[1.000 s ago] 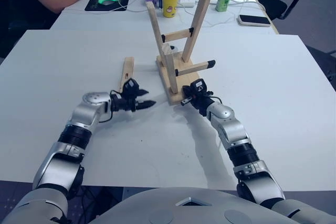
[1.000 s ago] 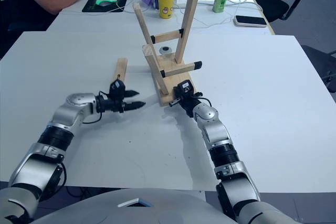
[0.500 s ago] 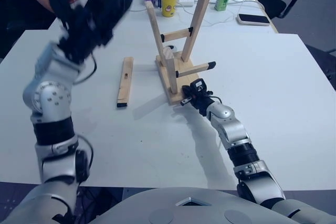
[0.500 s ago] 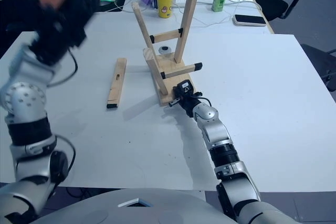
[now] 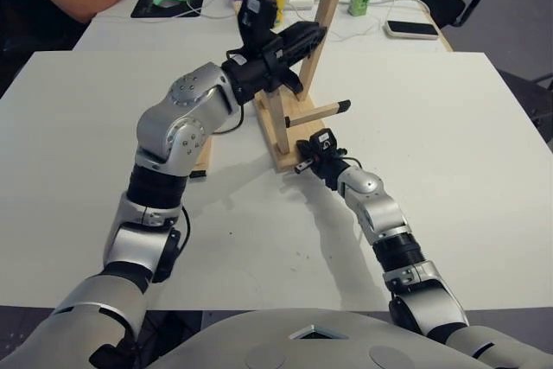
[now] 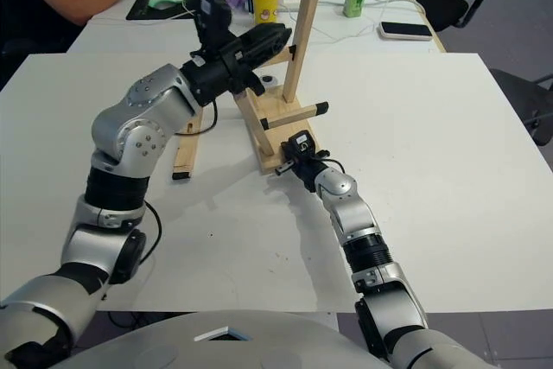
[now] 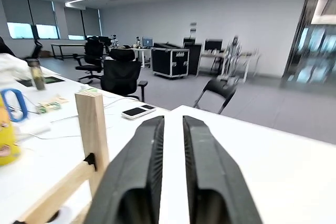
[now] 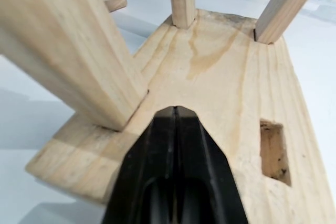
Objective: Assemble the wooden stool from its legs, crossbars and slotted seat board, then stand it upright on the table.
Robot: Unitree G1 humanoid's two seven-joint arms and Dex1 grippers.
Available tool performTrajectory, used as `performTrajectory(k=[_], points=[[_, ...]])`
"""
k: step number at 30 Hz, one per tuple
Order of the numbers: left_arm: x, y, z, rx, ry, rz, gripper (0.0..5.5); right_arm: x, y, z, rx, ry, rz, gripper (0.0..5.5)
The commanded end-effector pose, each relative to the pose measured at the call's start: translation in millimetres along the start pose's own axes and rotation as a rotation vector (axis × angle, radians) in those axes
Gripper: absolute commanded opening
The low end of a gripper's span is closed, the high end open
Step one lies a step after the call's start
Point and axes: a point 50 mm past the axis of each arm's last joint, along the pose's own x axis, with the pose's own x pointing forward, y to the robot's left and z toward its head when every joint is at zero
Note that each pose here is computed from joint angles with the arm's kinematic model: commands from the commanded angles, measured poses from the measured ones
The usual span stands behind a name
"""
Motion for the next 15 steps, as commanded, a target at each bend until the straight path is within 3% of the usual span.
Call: performTrajectory(k=[1,4,7,10,15], points=[[-16.1,21.9,-53.5,-0.031,0.13,0.244,0.04,-14.3,14.1,-67.8,0.068,0.312,0.045,0.0],[-22.4,35.9,11.7,0.065,-0.239,0.383,0.04,-15.0,13.9,-68.2,0.073,0.305,0.039,0.0],[-37.6,33.1,47.2,0.187,-0.436,0.463,0.04,-13.2,11.6,-60.1,0.079,0.232,0.021,0.0],[-53.7,36.9,36.1,0.19,-0.414,0.553,0.31,-10.9,10.4,-42.4,0.072,0.11,0.025,0.0],[-85.3,51.5,-31.3,0.092,-0.138,0.756,1.06,-11.5,25.1,-47.5,0.041,0.184,0.13,0.0]])
